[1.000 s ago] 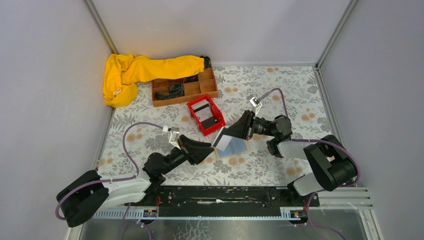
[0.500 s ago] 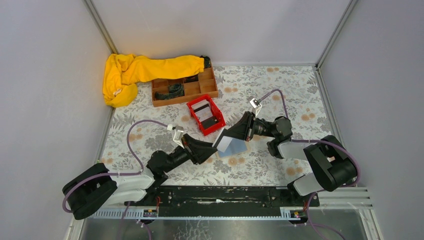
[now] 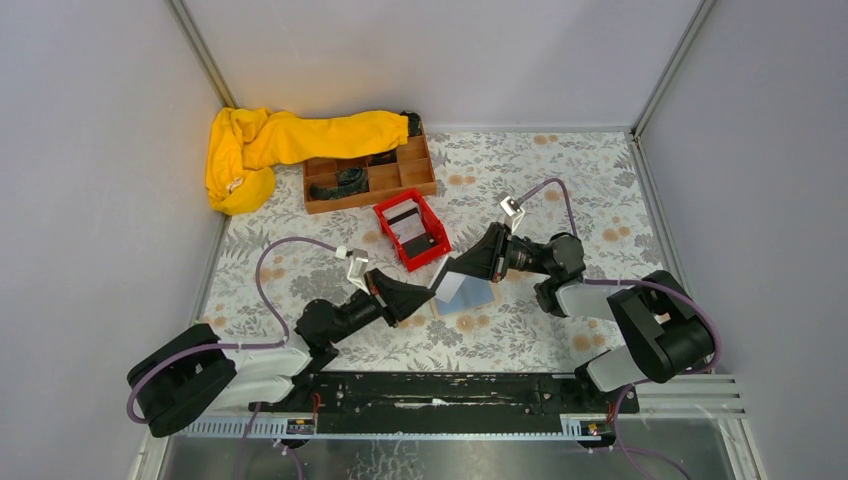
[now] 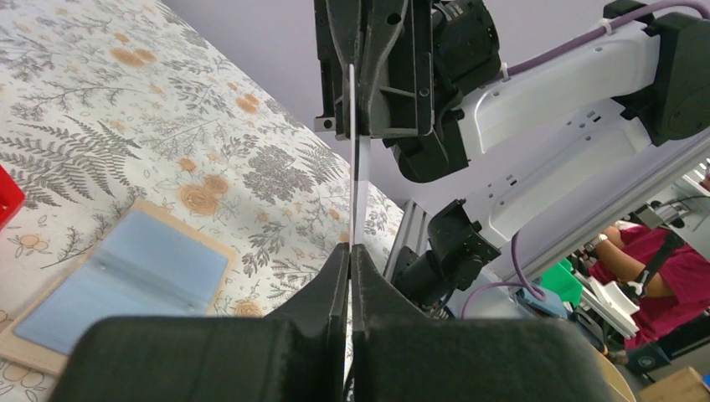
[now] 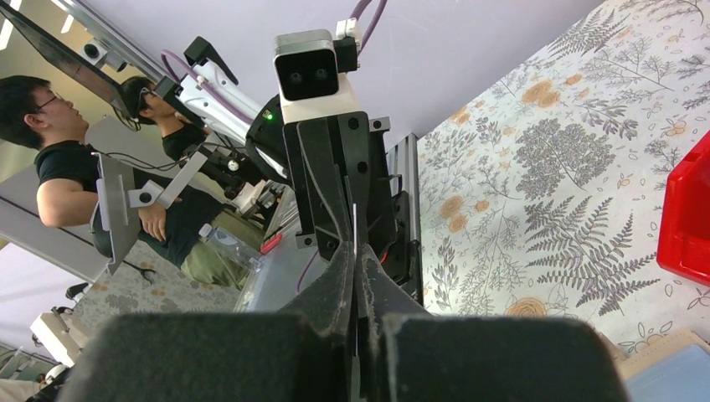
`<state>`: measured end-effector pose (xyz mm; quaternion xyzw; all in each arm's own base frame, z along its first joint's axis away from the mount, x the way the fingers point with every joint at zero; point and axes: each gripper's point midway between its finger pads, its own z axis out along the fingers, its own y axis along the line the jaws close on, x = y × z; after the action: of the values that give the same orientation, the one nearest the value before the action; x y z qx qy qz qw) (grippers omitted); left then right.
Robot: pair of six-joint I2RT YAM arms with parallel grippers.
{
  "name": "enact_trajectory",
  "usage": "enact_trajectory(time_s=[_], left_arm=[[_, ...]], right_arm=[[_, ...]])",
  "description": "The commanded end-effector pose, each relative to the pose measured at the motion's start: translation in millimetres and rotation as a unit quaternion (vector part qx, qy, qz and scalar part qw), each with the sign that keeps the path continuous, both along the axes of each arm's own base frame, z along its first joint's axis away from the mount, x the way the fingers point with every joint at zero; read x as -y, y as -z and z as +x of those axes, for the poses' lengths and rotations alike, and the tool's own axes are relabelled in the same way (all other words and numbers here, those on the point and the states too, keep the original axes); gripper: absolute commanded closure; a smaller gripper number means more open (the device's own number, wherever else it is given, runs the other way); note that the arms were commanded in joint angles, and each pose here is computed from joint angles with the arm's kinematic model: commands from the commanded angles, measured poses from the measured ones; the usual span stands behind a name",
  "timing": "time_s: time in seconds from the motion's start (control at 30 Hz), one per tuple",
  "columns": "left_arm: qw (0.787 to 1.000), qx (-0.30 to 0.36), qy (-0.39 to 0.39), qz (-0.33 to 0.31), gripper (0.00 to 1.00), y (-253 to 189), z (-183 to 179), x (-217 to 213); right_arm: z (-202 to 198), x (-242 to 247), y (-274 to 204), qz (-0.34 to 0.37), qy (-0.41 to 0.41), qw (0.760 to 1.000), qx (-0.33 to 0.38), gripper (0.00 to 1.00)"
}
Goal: Take the credit cards out of the card holder
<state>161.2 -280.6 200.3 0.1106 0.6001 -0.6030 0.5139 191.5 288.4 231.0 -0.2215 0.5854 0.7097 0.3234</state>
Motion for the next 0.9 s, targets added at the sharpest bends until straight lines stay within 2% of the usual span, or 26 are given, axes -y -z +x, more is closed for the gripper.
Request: enact_trajectory(time_s=[0.0,0.17,0.2,0.3,0.33,0.4,0.57,0.73,0.87], left_arm=[[0.999,0.037,-0.004,-0.034,1.0,-28,3,1],[0.999,0.04,-0.003,-0.033,1.0,-29,3,1],[0.999,0.04,-0.005,-0.025,1.0,-27,4,1],[0.999,0.047,-0.021,0.017,1.0,-17,12,2],[0.998,0.049,-0.031,0.038,1.0,-12,18,0],[0.993,0.052,-0.06,0.084,1.0,-2,33,-6],[0.976,0.096,-0.11,0.16,1.0,1,77,-30],[0.967,0.125,-0.066,0.214,1.0,10,118,-29],[0.951,0.132,-0.036,0.278,1.0,21,156,-29]], right_arm=[[-9,2,-17,0.029,-0.007,0.998,0.061,1.0],[-9,2,-16,0.028,-0.008,0.998,0.063,1.0],[-9,2,-16,0.028,-0.007,0.998,0.061,0.95],[-5,4,-18,0.031,0.003,0.997,0.064,0.64],[-3,5,-20,0.034,0.011,0.997,0.066,0.57],[2,9,-23,0.04,0.03,0.997,0.066,0.48],[29,32,-24,0.055,0.12,0.99,0.046,0.45],[48,49,-13,0.056,0.179,0.982,0.011,0.46],[50,49,-6,0.05,0.177,0.983,-0.002,0.46]])
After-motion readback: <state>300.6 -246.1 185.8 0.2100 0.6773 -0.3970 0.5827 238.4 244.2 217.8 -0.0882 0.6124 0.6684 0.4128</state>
